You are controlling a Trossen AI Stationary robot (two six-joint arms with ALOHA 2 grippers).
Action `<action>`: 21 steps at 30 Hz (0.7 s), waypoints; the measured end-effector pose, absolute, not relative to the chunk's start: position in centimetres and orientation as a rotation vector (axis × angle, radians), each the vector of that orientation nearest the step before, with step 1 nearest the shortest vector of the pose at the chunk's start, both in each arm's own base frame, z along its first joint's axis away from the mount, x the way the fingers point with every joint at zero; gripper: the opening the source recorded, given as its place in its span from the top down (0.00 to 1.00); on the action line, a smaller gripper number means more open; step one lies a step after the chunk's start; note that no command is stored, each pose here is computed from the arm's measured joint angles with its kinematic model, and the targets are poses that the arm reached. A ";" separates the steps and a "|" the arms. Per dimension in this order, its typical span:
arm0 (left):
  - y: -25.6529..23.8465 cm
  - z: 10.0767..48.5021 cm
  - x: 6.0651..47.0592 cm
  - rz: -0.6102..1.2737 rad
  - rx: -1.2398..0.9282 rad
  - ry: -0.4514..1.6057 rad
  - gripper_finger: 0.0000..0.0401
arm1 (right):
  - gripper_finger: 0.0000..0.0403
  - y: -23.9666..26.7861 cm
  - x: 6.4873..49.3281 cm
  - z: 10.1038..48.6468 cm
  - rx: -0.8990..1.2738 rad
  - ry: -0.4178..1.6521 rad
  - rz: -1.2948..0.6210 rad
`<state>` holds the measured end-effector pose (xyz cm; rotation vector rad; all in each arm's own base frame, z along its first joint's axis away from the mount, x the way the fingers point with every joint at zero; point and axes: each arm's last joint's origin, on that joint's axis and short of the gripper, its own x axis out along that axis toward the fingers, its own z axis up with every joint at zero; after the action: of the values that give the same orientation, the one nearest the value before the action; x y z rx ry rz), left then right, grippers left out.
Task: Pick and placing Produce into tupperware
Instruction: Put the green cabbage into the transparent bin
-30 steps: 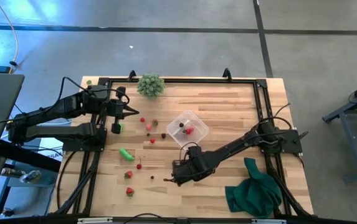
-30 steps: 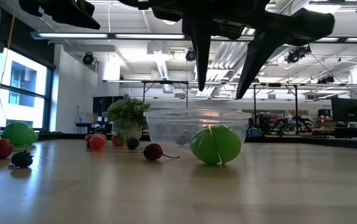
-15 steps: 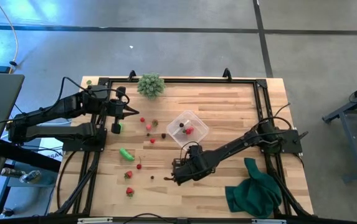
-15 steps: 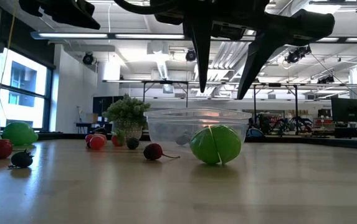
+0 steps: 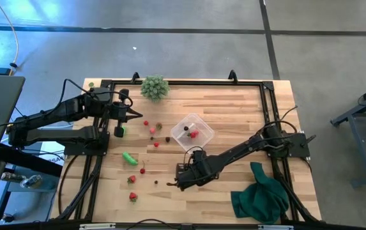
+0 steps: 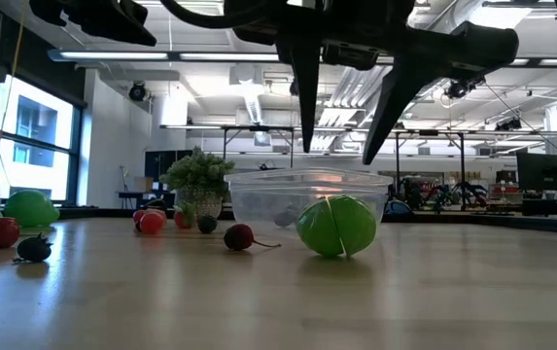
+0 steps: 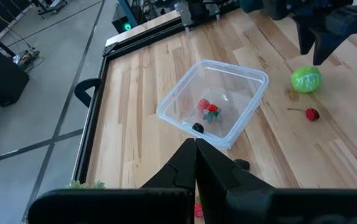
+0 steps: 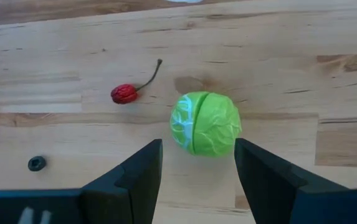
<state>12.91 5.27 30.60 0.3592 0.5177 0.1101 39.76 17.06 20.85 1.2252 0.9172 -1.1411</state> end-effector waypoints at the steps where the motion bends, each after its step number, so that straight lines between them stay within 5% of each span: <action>1: 5.3 30.6 12.9 0.110 0.359 0.518 1.00 | 0.52 17.1 39.8 20.8 1.227 0.917 -1.141; 13: 5.3 30.6 12.9 0.110 0.359 0.518 1.00 | 0.51 17.5 40.6 18.6 1.267 0.928 -1.172; 21: 5.3 30.6 12.9 0.110 0.359 0.518 1.00 | 0.28 17.3 40.2 18.6 1.235 0.942 -1.213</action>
<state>12.91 5.27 30.59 0.3589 0.5181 0.1102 40.19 17.34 18.57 1.2353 0.9423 -1.2127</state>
